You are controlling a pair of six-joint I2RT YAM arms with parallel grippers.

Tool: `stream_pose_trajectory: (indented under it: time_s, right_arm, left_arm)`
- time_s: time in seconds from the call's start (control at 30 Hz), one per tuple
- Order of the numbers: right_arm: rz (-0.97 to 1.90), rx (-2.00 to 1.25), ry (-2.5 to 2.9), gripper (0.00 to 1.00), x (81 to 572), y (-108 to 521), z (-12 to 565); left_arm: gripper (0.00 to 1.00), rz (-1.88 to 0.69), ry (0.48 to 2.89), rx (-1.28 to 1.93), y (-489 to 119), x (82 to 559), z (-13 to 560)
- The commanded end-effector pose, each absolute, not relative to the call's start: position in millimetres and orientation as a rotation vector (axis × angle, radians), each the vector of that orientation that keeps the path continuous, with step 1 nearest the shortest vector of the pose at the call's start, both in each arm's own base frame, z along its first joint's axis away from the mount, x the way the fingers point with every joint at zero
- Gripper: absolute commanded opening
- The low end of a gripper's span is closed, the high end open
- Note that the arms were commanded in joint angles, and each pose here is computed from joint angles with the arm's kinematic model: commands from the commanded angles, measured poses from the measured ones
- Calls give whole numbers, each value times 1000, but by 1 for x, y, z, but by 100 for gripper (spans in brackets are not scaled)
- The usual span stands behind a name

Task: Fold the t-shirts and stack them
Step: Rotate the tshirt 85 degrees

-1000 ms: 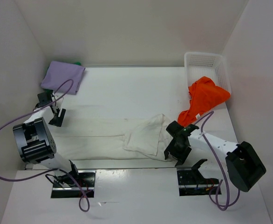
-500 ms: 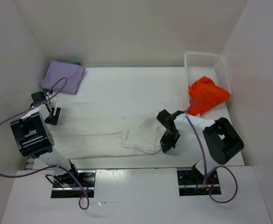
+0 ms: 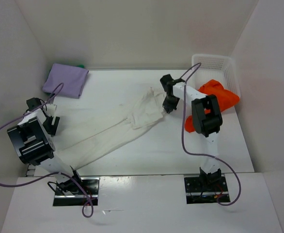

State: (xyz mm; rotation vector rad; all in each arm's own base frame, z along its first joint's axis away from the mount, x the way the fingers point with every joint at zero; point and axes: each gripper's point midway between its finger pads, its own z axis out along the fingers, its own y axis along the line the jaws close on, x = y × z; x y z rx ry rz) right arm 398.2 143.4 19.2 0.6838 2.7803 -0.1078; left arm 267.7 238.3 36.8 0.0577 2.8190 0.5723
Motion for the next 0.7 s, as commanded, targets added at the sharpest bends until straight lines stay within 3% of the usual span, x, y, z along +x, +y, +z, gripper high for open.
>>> stream_pose_trajectory:
  time_s: [0.0, 0.1, 0.13, 0.27, 0.4, 0.47, 0.5, 0.53, 0.6, 0.63, 0.67]
  right_arm:
    - [-220, 600, 2680, 0, 462, 107, 19]
    - [-240, 463, 2536, 20, 534, 117, 53]
    - [-300, 417, 2539, 36, 537, 117, 56]
    - [-165, 350, 2438, 74, 576, 135, 97]
    - [-100, 303, 2401, 82, 567, 130, 148]
    - [-8, 276, 2315, 83, 552, 132, 209]
    - [-22, 267, 2366, 86, 535, 128, 194]
    - [30, 223, 2284, 88, 513, 138, 243]
    - [42, 170, 2325, 99, 478, 148, 227]
    - [139, 102, 2278, 99, 447, 169, 257]
    - [140, 63, 2377, 99, 415, 178, 216]
  left_arm:
    - [92, 559, 2810, 129, 232, 270, 61]
    - [92, 529, 2824, 251, 210, 273, 66]
    - [92, 524, 2820, 281, 203, 276, 68]
    - [92, 532, 2837, 375, 178, 282, 66]
    - [92, 509, 2823, 449, 156, 292, 65]
    - [92, 512, 2829, 465, 151, 291, 62]
    - [92, 499, 2852, 459, 149, 284, 55]
    - [92, 517, 2852, 470, 148, 284, 56]
    - [92, 526, 2864, 435, 147, 277, 52]
    - [92, 512, 2862, 437, 146, 278, 51]
    - [92, 499, 2851, 437, 143, 276, 53]
